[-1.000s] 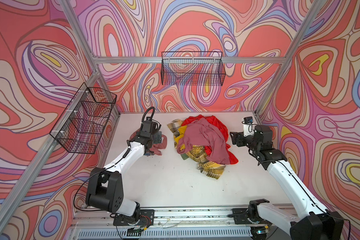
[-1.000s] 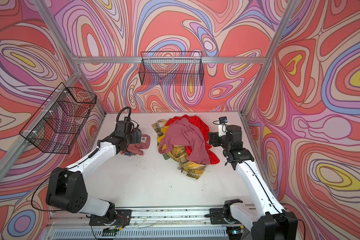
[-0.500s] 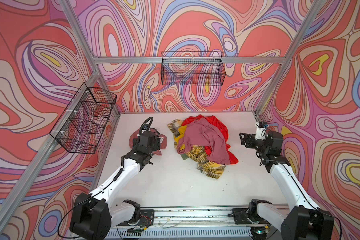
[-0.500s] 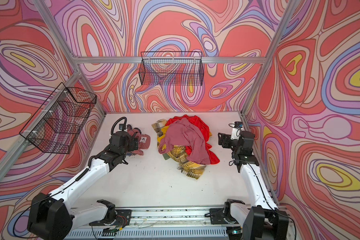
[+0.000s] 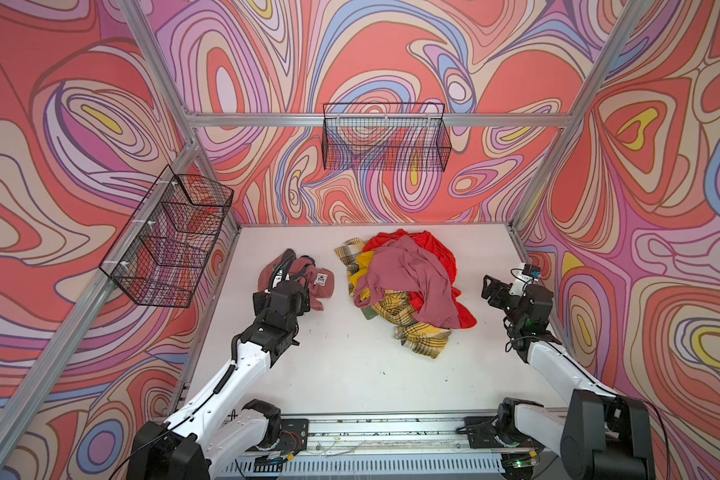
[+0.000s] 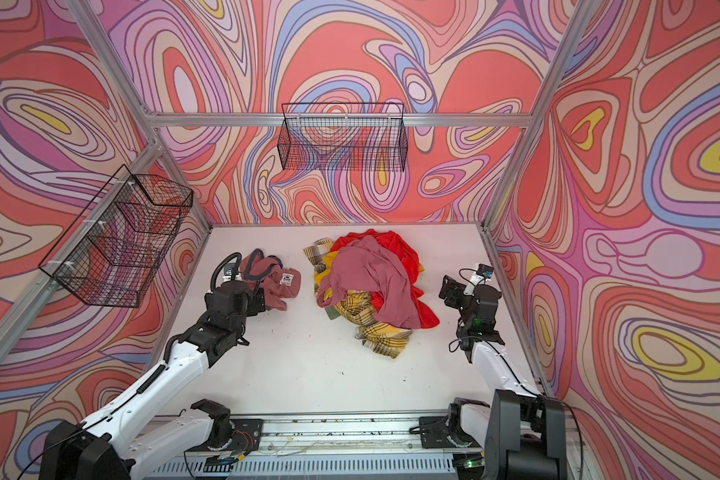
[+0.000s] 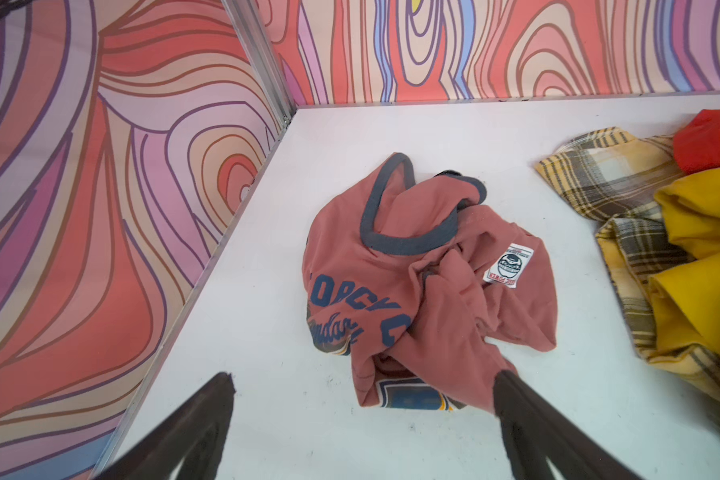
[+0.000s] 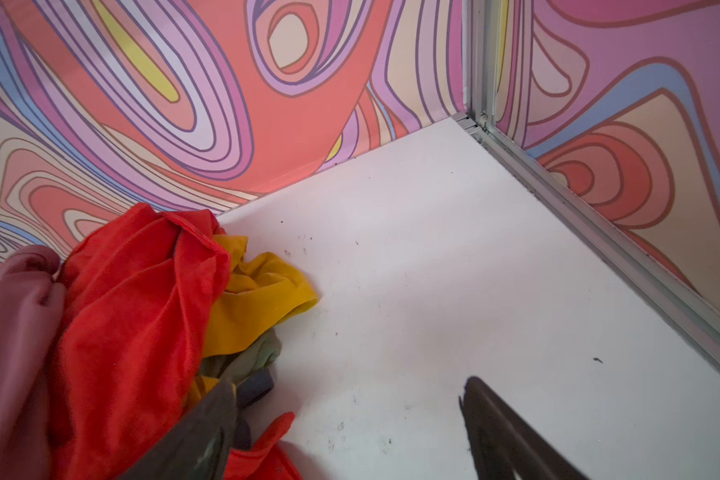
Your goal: Pick out a specific cloth from the pile
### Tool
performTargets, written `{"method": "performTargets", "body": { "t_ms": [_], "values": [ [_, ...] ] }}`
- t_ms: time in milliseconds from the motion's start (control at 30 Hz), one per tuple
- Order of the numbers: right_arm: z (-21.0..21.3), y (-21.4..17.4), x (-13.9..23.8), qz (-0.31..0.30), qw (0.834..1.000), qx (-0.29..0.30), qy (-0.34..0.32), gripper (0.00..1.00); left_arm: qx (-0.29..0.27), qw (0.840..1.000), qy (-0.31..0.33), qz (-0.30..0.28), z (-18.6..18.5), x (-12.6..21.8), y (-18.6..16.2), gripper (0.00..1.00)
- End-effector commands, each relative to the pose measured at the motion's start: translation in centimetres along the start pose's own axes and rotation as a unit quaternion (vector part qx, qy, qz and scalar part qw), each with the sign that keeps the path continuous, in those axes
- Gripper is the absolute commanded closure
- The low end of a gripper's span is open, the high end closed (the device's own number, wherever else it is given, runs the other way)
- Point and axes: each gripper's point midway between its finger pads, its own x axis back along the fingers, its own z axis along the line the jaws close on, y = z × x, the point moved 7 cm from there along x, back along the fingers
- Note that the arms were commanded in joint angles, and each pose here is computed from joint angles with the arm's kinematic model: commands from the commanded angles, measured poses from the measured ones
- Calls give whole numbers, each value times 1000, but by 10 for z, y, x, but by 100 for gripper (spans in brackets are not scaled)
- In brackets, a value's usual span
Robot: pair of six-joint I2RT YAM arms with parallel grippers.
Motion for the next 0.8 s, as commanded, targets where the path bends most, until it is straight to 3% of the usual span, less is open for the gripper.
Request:
{"method": "performTargets", "body": {
  "t_ms": [0, 267, 433, 567, 767],
  "values": [
    [-7, 5, -9, -46, 998, 36, -18, 12, 11, 1000, 19, -19, 5, 2, 0, 0],
    [-5, -18, -28, -80, 995, 44, 42, 14, 17, 1000, 15, -16, 7, 4, -4, 0],
    [-8, -30, -36, -76, 995, 54, 46, 14, 17, 999, 16, -22, 9, 6, -5, 0],
    [-8, -40, -39, -77, 994, 60, 57, 7, 19, 999, 14, -45, 9, 6, -8, 0],
    [4, -55, -46, -71, 991, 94, 61, 5, -6, 998, 49, -36, 13, -2, -21, 0]
  ]
}}
